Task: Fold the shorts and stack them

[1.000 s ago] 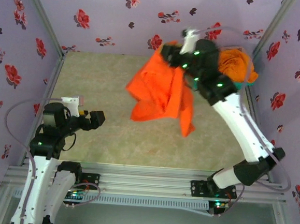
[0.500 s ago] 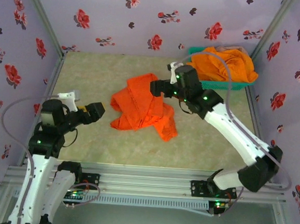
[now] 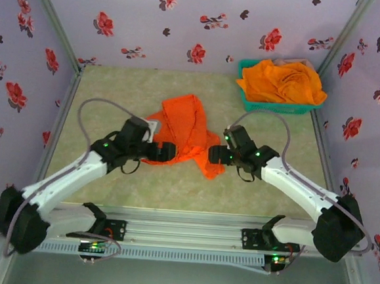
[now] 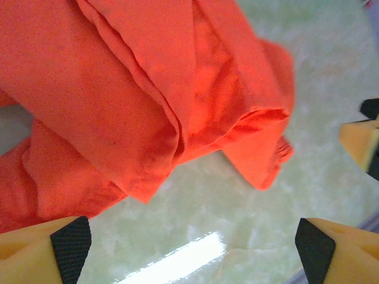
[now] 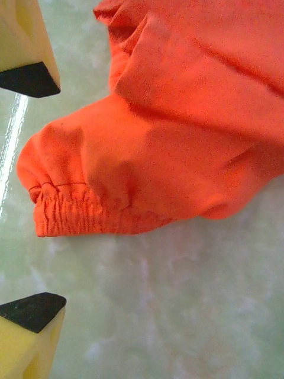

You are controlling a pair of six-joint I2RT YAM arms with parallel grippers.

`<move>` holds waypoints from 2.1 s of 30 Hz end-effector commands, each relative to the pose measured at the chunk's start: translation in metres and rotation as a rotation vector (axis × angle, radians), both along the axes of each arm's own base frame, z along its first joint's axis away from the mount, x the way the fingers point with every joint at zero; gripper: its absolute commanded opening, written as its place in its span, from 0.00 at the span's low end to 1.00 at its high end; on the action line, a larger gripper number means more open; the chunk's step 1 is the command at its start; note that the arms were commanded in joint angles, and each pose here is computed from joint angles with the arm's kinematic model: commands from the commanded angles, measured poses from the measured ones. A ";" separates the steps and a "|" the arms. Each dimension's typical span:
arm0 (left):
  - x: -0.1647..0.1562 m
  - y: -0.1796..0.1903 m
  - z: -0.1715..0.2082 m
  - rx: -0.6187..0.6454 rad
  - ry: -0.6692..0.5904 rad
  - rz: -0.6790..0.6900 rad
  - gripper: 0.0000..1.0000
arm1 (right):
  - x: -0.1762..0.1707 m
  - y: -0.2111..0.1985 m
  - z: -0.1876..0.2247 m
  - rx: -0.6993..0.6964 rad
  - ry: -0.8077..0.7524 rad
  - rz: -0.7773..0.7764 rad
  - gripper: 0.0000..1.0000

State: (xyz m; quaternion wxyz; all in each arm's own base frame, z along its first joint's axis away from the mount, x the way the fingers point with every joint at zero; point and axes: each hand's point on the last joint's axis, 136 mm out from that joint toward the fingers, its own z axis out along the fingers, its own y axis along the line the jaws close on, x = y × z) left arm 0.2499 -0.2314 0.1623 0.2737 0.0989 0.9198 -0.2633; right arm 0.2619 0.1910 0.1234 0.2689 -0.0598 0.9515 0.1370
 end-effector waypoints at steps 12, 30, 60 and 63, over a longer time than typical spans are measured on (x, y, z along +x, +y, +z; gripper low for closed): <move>0.081 -0.031 -0.049 0.182 -0.045 0.064 0.74 | 0.015 0.061 0.002 0.220 -0.004 0.006 0.86; 0.099 -0.041 -0.078 0.089 0.041 0.106 0.18 | 0.045 0.090 0.007 0.285 -0.008 -0.074 0.66; 0.090 0.099 0.067 -0.028 -0.212 0.372 0.00 | 0.086 -0.037 0.227 0.180 -0.435 -0.209 0.00; 0.079 0.102 0.068 -0.044 -0.209 0.380 0.00 | 0.097 -0.032 0.283 0.178 -0.535 -0.160 0.00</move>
